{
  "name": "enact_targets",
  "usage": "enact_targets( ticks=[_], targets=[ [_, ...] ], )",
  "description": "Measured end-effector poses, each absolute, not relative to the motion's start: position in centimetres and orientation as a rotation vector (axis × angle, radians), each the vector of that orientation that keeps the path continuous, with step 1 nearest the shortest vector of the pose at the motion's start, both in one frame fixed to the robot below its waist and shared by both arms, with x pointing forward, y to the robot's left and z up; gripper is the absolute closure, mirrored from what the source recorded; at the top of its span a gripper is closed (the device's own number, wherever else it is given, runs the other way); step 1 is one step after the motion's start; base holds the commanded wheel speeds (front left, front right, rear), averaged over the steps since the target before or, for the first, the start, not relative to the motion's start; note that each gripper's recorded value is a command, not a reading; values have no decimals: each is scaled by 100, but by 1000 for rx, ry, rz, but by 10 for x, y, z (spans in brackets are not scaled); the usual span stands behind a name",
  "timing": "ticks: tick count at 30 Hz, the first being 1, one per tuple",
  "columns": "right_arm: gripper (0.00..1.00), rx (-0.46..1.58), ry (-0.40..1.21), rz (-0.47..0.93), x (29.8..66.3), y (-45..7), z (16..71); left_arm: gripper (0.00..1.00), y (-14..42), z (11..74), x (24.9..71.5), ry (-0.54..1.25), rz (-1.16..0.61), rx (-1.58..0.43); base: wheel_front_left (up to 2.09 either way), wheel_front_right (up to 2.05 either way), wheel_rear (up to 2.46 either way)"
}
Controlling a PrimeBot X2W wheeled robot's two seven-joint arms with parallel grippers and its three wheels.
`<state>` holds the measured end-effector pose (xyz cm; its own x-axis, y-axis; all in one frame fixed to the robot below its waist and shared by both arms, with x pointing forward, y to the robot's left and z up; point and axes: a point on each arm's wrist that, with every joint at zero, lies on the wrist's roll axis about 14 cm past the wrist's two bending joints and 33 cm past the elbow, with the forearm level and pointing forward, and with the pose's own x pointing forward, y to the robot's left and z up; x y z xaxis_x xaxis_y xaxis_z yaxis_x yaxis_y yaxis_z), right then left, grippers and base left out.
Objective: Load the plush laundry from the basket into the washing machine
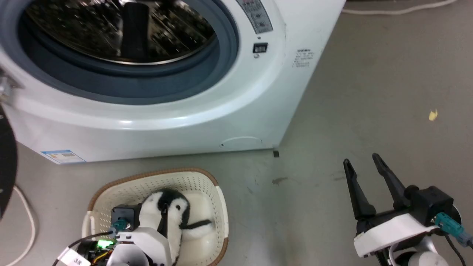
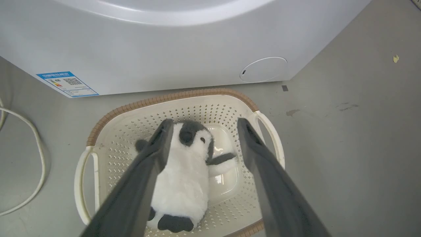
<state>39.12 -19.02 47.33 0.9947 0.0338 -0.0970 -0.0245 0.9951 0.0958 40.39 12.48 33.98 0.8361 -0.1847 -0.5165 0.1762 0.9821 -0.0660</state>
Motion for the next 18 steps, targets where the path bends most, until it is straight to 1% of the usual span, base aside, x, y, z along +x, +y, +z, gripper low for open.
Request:
enact_targets(
  ticks=[18],
  targets=[
    [0, 128, 150, -23, 408, -205, 443, 0, 130, 263, 424, 740, -219, 34, 0, 0, 0]
  ],
)
